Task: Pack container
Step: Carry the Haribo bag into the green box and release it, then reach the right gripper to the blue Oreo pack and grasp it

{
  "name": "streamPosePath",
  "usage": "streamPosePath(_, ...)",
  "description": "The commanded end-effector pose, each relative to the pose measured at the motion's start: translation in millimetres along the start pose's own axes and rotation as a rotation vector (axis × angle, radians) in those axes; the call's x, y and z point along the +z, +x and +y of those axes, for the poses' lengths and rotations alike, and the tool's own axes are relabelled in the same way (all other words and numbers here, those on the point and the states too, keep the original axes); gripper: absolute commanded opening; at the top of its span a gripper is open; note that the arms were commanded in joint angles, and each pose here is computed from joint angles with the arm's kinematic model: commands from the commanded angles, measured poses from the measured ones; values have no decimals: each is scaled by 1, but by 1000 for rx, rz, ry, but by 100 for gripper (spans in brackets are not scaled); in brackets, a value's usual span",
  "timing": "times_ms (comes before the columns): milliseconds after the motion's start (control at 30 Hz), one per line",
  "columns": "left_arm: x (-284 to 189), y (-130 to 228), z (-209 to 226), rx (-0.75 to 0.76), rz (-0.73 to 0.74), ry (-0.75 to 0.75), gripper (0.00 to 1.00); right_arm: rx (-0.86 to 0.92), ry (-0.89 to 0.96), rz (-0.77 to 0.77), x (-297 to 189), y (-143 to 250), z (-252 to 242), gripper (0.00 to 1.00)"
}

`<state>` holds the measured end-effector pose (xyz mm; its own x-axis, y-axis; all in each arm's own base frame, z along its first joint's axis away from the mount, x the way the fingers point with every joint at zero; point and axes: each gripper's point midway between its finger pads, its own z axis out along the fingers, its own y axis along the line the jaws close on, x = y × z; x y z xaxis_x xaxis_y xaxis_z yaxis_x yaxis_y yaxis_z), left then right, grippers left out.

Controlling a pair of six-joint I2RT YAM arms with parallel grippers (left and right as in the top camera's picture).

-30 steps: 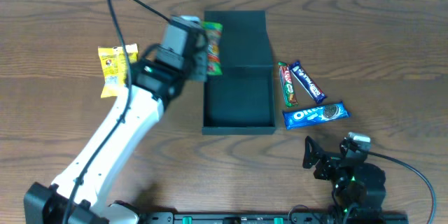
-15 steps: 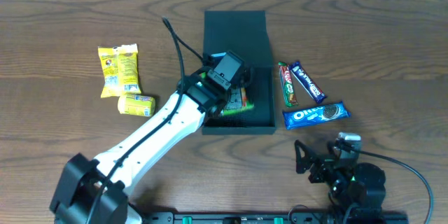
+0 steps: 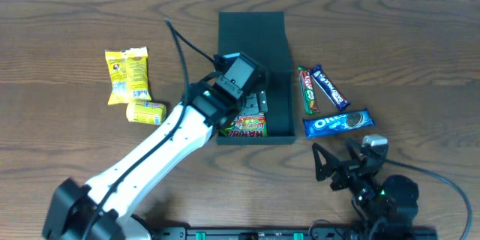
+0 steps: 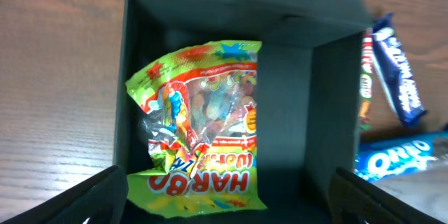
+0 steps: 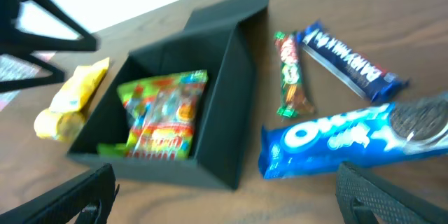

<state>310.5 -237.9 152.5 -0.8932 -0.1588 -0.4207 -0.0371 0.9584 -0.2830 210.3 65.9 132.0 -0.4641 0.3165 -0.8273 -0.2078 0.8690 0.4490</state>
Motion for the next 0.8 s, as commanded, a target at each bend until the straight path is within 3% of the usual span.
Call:
streamPosePath(0, -21, -12, 0, 68, -66, 14, 93, 35, 63, 20, 4, -6, -9, 99)
streamPosePath(167, -43, -24, 5, 102, -138, 12, 96, 131, 205, 131, 11, -28, -20, 99)
streamPosePath(300, -47, -27, 10, 98, -144, 7, 96, 235, 366, 346, 22, -26, -38, 99)
streamPosePath(367, -46, -26, 14, 95, -136, -4, 96, 290, 352, 434, 37, -25, -35, 99)
streamPosePath(433, -46, -24, 17, 95, -125, -15, 96, 357, 213, 508, 63, -28, -13, 99)
streamPosePath(533, -45, -21, 20, 98, -110, -27, 96, 330, 89, 600, 84, -21, -2, 99)
streamPosePath(667, -45, -17, 24, 102, -92, -42, 95, 421, 118, 613, 109, -11, -16, 99)
streamPosePath(767, -45, -13, 27, 104, -78, -54, 96, 667, 311, 681, 108, 18, -38, 99)
